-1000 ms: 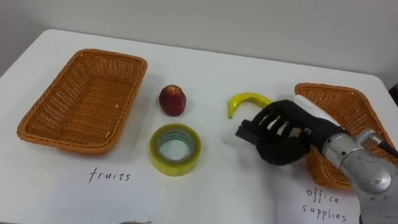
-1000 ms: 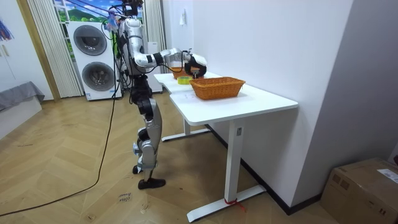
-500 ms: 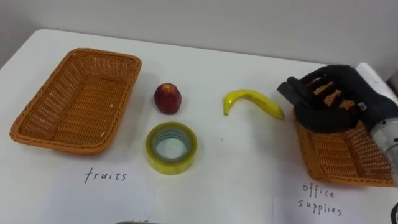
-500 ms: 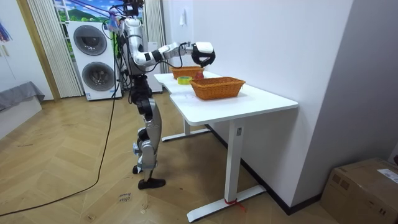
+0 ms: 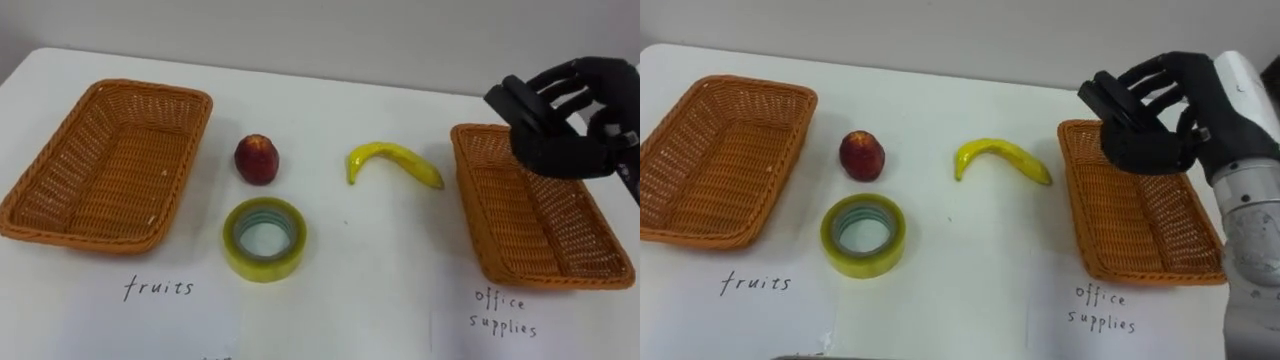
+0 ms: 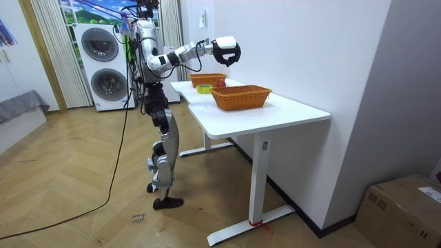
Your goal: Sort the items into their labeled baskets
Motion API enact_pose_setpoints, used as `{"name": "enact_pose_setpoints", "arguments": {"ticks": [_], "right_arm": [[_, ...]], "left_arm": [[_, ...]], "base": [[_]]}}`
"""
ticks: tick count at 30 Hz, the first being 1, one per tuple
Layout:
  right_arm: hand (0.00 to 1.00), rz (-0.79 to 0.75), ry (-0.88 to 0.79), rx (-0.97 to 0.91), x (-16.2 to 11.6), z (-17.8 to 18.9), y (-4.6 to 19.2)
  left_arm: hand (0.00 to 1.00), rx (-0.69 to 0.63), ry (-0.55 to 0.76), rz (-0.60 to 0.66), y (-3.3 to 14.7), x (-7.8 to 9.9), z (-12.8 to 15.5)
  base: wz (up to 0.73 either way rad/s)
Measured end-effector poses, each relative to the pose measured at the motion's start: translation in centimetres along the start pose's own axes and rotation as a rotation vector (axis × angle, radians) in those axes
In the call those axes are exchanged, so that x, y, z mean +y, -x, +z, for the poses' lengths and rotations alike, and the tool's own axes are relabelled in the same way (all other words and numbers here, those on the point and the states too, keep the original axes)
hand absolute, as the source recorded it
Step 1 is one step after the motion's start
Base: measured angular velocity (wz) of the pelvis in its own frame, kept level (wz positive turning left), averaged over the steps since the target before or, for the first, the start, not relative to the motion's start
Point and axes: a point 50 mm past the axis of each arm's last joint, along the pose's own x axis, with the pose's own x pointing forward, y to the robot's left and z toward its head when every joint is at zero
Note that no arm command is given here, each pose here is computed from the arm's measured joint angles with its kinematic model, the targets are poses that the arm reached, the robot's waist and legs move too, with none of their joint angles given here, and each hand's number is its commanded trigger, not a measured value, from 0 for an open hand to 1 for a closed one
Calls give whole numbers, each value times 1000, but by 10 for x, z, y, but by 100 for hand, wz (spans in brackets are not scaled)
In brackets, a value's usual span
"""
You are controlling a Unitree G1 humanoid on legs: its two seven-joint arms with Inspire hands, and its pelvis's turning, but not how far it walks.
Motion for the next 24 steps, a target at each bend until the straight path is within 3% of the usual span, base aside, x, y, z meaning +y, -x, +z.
{"name": "enact_pose_setpoints", "arguments": {"ticks": [13, 23, 24], "right_arm": [[100, -77, -102, 71, 0, -20, 0], [100, -33, -152, 161, 12, -43, 7], [96, -30, -151, 164, 12, -44, 7]], "left_arm": [[0, 1, 9, 9, 0, 1, 0], [0, -4, 8, 23, 0, 2, 1], [0, -5, 9, 23, 0, 2, 2]], "base": [[0], [0], [0]]}}
